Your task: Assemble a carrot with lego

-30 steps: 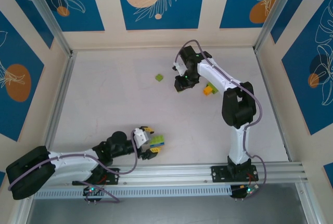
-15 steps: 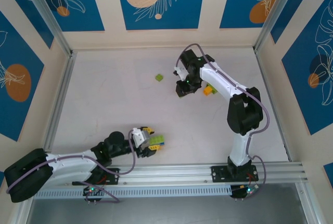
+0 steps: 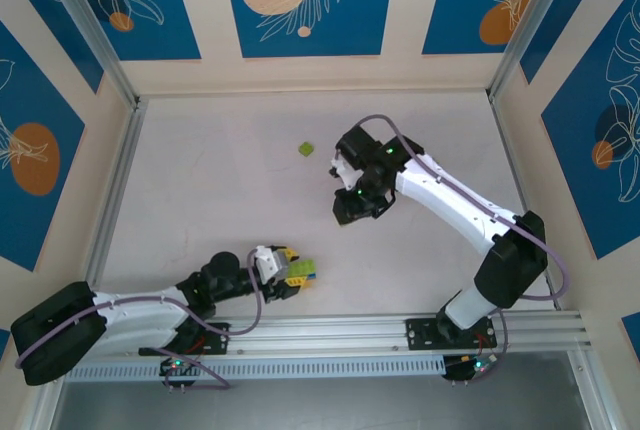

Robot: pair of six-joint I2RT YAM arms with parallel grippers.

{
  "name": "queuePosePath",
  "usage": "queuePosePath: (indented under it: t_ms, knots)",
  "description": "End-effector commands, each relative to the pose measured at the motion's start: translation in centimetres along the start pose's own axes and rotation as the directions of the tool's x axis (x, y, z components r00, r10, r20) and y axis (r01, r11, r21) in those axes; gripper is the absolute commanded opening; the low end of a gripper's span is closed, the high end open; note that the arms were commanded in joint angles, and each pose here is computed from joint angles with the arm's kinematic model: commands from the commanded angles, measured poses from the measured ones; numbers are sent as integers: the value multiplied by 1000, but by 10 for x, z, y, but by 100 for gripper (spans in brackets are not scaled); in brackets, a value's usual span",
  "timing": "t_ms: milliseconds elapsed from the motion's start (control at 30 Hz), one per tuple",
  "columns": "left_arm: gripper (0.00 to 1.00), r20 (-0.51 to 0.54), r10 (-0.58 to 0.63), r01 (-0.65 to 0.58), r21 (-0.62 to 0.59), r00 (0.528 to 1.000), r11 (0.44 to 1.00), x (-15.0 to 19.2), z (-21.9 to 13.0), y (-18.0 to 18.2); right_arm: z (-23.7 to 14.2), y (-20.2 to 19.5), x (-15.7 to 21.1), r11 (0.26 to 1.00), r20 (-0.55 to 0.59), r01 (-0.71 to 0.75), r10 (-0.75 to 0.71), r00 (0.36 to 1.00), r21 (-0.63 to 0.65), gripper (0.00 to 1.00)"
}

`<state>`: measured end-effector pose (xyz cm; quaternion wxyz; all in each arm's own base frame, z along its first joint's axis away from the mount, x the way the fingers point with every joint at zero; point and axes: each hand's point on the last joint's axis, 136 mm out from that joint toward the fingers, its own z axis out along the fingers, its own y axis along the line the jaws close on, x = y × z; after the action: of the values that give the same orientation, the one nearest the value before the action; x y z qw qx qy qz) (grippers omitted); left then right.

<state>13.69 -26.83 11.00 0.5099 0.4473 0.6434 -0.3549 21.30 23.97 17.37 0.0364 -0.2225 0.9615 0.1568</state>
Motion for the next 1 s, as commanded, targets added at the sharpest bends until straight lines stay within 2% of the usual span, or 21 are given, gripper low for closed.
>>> queuePosePath:
  t_ms: [0,133,400,700,967]
  knots:
    - [59,36,14,-15,21,999,1000,-6,-2,-3,3,17,17,998,-54,-62,60,997,-23,24]
    - [60,37,14,-15,21,999,1000,-6,-2,-3,8,34,24,997,-75,-67,63,995,-42,24]
    - [47,14,14,-15,24,1000,1000,0,3,-2,13,60,39,997,-88,-72,70,994,-21,24]
    - [45,8,15,-15,22,1000,1000,1,3,-2,32,77,45,995,-56,-100,101,993,30,23]
    - [41,7,16,-16,23,1000,1000,2,3,-2,53,83,56,992,-74,-110,114,991,60,23]
